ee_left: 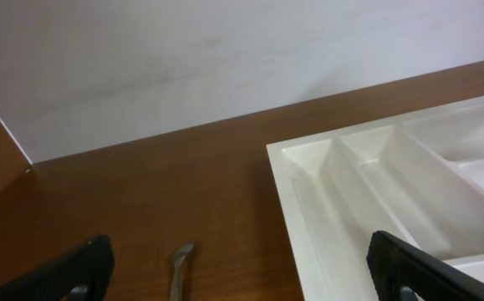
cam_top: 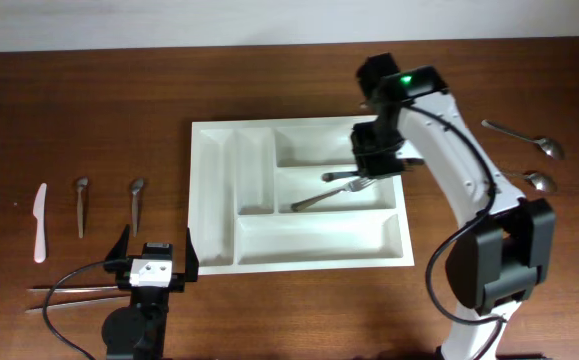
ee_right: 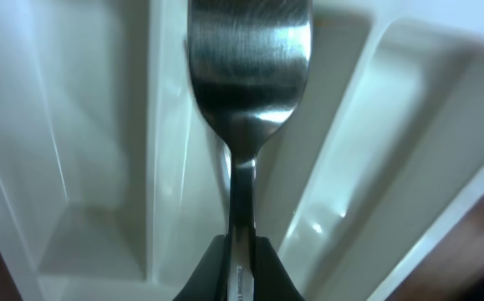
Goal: Pack container
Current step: 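Carry the second fork into the middle compartment beside the first, then move the right gripper back right and grasp a metal spoon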
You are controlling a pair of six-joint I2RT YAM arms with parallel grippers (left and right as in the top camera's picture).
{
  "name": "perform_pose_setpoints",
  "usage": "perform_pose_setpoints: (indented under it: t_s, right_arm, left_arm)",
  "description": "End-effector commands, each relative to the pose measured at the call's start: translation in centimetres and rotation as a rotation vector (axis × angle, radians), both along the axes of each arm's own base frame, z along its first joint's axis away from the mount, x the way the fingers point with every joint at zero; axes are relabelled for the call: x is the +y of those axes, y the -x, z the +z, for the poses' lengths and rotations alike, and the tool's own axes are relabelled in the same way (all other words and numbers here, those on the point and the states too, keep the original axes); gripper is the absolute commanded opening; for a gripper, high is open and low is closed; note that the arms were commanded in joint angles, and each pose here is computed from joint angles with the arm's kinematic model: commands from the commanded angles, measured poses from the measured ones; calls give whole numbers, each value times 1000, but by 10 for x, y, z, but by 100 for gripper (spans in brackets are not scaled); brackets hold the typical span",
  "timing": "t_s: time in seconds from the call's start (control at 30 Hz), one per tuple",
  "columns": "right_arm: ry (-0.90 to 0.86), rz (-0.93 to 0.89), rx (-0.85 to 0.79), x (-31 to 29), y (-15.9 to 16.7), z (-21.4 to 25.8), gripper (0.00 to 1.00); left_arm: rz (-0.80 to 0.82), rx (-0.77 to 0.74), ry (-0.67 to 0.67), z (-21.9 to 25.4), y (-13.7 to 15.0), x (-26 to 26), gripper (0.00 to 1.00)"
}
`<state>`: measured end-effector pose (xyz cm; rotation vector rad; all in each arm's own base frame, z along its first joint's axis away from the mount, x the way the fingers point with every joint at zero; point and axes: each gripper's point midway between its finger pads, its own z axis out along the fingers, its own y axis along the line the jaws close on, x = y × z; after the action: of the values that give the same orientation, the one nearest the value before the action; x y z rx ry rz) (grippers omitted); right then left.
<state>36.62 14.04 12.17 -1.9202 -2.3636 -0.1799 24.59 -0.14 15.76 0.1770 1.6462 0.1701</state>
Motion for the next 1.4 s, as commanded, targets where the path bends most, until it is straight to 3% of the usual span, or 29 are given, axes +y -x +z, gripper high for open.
perform_pose_setpoints:
  t_s: [0.0, 0.4, 0.53, 0.63, 0.8, 1.0, 1.23, 1.37]
  right_arm:
    - [7, -13, -9, 16, 4, -5, 8]
    - [-15, 28, -61, 50, 3, -8, 12]
    - [-9, 26, -64, 49, 2, -8, 28]
    - [9, 24, -71, 46, 1, -9, 47]
    - [94, 15, -106, 28, -7, -10, 65]
    - [224, 51, -155, -31, -30, -7, 98]
    - [130, -67, -157, -135, -54, 1, 99]
    - [109, -113, -156, -204, -48, 2, 99]
  left_arm:
    - [-5, -4, 11, -1, 0, 0, 99]
    - [-5, -3, 11, -1, 0, 0, 99]
    - [-5, -3, 11, -1, 0, 0, 99]
    - [-5, -3, 11, -1, 0, 0, 99]
    - [-5, -4, 11, -1, 0, 0, 99]
    - [-5, -3, 11, -1, 0, 0, 99]
    - [-4, -4, 11, -1, 0, 0, 99]
    - [-5, -3, 11, -1, 0, 0, 99]
